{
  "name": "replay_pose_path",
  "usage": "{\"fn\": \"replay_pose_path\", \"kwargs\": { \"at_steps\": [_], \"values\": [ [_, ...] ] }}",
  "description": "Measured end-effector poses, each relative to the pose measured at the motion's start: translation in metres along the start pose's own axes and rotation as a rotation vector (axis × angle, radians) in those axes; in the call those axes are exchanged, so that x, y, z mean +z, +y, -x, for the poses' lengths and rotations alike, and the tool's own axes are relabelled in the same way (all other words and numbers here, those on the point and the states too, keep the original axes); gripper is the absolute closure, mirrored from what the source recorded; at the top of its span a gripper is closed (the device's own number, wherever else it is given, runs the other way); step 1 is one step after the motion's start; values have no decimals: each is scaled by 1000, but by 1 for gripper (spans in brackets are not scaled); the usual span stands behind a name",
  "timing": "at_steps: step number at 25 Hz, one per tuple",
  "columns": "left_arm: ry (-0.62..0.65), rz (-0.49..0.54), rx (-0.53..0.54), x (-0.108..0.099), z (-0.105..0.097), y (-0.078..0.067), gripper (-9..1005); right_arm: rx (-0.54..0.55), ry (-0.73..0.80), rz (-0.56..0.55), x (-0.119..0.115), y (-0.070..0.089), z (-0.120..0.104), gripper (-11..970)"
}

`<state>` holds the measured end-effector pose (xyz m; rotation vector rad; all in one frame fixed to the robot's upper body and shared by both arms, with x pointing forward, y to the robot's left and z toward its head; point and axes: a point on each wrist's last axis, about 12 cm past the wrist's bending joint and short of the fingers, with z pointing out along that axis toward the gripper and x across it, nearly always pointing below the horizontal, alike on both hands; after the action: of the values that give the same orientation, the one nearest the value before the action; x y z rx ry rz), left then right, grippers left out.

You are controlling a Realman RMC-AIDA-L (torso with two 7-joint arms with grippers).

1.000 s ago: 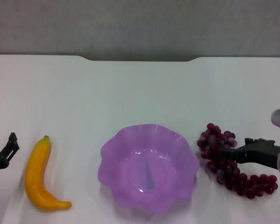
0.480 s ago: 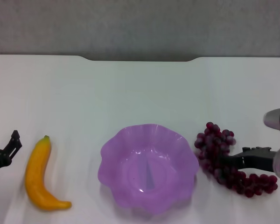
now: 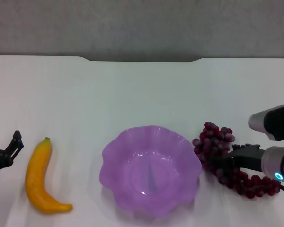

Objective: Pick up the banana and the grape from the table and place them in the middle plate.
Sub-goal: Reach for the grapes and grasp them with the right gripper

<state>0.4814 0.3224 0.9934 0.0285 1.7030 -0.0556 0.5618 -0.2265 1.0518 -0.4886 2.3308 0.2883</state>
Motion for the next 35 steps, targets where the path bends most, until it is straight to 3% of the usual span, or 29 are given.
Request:
{"fn": "replay_pose_path", "kwargs": {
  "at_steps": [4, 17, 27, 32, 35],
  "values": [
    [-1, -1, 1, 1, 0, 0, 119, -17, 5, 11, 2, 5, 1, 98],
    [-3, -2, 1, 1, 1, 0, 121, -12, 23, -33, 9, -6, -10, 103],
    [-4, -4, -1, 1, 1, -1, 122, -70, 28, -45, 17, -4, -15, 107],
    [0, -1, 1, 1, 0, 0, 123, -110, 4, -42, 21, 4, -16, 330],
    [1, 0, 1, 0, 0, 0, 123, -135, -8, -37, 22, 10, -17, 379]
  ]
}}
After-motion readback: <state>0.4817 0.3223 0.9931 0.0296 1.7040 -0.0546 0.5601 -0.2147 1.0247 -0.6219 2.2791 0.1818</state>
